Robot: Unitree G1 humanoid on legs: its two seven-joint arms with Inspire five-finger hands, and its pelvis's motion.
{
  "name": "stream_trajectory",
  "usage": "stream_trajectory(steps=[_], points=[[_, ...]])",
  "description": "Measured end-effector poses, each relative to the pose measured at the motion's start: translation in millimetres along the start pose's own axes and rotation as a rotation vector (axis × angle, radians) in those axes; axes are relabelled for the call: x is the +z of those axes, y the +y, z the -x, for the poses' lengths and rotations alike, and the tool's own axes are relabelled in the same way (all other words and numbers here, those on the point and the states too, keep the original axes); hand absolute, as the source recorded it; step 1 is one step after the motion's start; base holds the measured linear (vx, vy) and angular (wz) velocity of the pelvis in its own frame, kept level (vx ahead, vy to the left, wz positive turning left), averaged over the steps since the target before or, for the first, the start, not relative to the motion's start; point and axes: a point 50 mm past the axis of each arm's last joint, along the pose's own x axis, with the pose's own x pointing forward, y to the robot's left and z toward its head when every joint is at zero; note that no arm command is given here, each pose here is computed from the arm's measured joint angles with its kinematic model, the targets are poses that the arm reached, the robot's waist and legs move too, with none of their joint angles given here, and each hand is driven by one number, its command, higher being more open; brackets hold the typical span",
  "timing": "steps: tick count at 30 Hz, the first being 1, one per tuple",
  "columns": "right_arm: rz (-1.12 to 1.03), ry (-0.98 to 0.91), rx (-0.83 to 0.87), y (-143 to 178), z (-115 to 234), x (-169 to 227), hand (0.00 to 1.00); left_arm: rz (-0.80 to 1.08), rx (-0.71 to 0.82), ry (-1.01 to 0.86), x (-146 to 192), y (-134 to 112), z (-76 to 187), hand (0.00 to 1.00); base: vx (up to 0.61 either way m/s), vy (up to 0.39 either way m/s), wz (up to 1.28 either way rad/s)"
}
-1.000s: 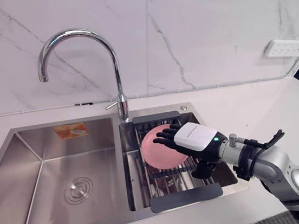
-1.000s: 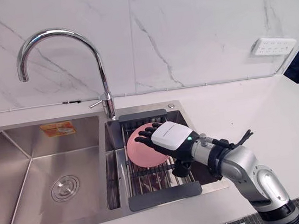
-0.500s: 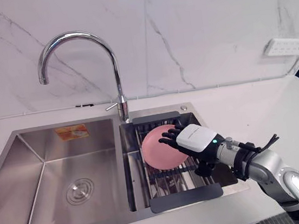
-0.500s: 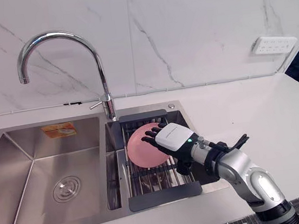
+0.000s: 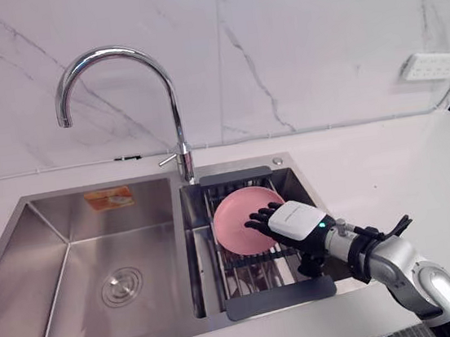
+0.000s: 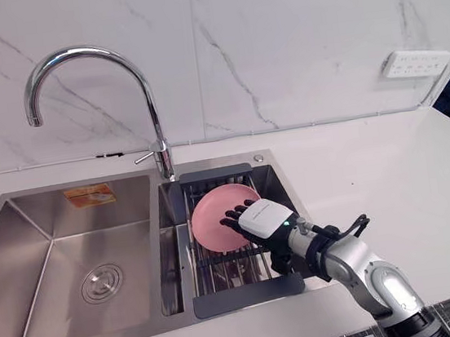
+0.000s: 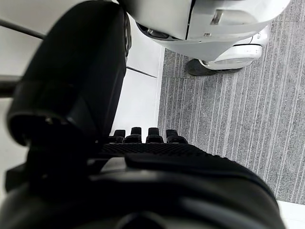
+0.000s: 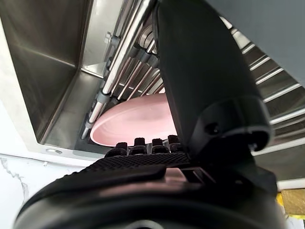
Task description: Walk over to the sink, pick up the cup, carry it to the dishwasher, place the cup inside the dishwasher, then close the dishwasher door
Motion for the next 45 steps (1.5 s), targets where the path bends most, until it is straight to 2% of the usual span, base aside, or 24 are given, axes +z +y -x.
stream_trajectory(steps=[27,28,45], points=[[0.076,0.043,-0.168,-1,-7,1,1.00,-0.008,0.048,-0.044,9,-3,-1,1.00,0.00,0.000,0.00],[0.078,0.045,-0.172,-1,-7,1,0.00,-0.007,0.050,-0.046,9,-4,-1,1.00,0.00,0.000,0.00],[0.174,0.101,-0.316,8,-15,0,0.00,-0.005,0.064,-0.065,10,-5,0,1.00,0.00,0.000,0.00]])
